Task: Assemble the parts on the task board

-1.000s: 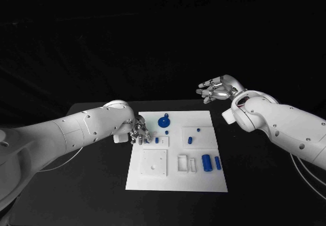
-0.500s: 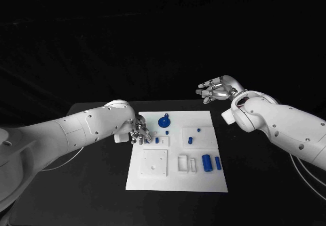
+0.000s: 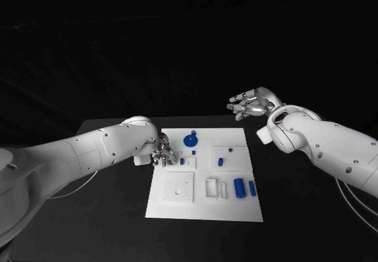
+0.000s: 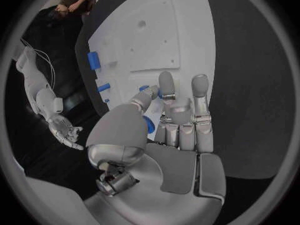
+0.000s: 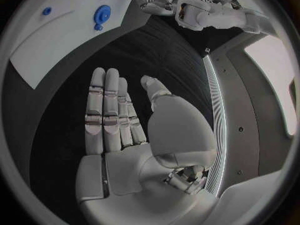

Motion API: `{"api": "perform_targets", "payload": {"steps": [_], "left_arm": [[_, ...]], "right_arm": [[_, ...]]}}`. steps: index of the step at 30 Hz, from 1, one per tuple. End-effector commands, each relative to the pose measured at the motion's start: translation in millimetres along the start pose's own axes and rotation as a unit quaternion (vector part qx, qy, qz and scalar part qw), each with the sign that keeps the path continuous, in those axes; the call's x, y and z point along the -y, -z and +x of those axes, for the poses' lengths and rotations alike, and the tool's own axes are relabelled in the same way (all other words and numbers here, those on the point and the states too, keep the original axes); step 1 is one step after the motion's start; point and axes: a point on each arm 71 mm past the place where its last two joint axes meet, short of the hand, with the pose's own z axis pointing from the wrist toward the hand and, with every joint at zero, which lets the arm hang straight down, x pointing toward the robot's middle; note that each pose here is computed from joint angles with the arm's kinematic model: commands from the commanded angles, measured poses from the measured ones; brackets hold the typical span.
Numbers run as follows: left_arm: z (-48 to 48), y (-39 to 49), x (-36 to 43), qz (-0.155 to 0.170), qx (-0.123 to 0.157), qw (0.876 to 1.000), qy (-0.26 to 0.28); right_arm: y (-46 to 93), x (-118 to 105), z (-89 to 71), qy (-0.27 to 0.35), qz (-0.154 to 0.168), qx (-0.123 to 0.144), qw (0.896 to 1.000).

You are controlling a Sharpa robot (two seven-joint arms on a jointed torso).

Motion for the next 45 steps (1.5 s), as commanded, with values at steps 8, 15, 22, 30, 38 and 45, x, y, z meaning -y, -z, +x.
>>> {"api": "perform_targets", "payload": {"steps": [8,15,22,30,38,45], "left_arm": [[-1.7,-2.2,1.5,-0.008,0.034,0.999,0.008],[-2.2,-2.3,1.7,-0.01,0.039,0.999,0.008],[-2.4,-2.2,0.4,-0.015,0.04,0.999,0.007],[-3.6,-1.9,-3.5,-0.021,0.042,0.999,0.007],[-4.9,-1.9,-8.0,-0.029,0.04,0.999,0.007],[-7.2,-1.9,-13.0,-0.035,0.043,0.998,0.009]], "right_arm": [[0.1,-1,1.8,0.0,-0.006,-0.008,1.0],[0.4,-1,1.2,0.0,-0.005,-0.009,1.0],[0.6,-1,0.7,0.001,-0.005,-0.009,1.0],[0.7,0,0.3,0.001,-0.004,-0.009,1.0],[0.9,1,-0.1,0.001,-0.004,-0.009,1.0],[1.1,1,-0.3,0.001,-0.003,-0.009,1.0]]}}
